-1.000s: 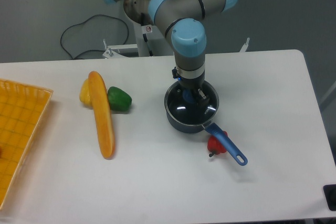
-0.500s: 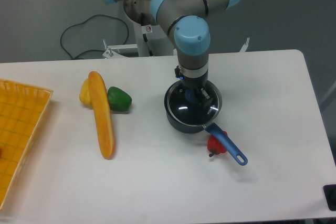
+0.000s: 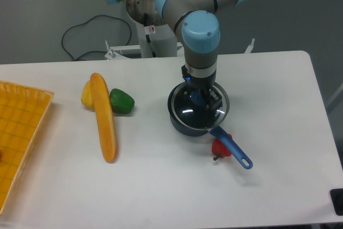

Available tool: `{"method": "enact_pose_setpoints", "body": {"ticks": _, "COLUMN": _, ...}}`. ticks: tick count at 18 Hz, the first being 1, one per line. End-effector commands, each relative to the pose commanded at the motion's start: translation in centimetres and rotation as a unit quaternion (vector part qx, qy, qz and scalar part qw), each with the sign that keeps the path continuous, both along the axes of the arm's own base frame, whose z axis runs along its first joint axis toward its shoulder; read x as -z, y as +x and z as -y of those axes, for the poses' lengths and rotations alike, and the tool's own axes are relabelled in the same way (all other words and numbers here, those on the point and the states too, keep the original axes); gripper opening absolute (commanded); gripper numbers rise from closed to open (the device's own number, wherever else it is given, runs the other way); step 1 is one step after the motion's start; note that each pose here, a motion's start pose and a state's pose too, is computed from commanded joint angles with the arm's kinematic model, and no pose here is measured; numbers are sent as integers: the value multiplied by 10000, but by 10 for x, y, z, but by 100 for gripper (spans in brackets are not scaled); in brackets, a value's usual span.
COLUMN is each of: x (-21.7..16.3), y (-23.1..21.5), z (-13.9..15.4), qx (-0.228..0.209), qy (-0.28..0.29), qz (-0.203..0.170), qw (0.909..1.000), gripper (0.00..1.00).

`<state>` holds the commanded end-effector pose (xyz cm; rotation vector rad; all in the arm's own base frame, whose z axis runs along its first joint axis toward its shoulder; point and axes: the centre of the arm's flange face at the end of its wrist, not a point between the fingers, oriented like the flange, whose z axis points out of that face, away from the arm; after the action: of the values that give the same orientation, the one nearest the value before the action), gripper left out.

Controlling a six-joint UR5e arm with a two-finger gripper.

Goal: Open the lid
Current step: 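Lift the lid by its knob up off the saucepan rim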

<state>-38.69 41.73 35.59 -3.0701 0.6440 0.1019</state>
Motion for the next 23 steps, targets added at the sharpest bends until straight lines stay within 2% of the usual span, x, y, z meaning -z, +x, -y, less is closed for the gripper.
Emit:
{"method": "enact_pose_setpoints", "body": {"ticks": 7, "x": -4, "y": -4, "z": -7, "qx": -182, "qy": 39, "qz": -6, "qw": 9998, "gripper": 38}}
{"method": "enact_pose_setpoints", "body": {"ticks": 15, "x": 7, "y": -7, "z": -33, "qx": -985, "qy": 69, "qz": 16, "qw": 9951, "gripper": 38}}
{"method": "enact_pose_setpoints", "body": {"ticks": 23, "x": 7, "y": -15, "z": -47, "qx": -1267, "qy": 143, "qz": -55, "qw": 9918, "gripper": 36}}
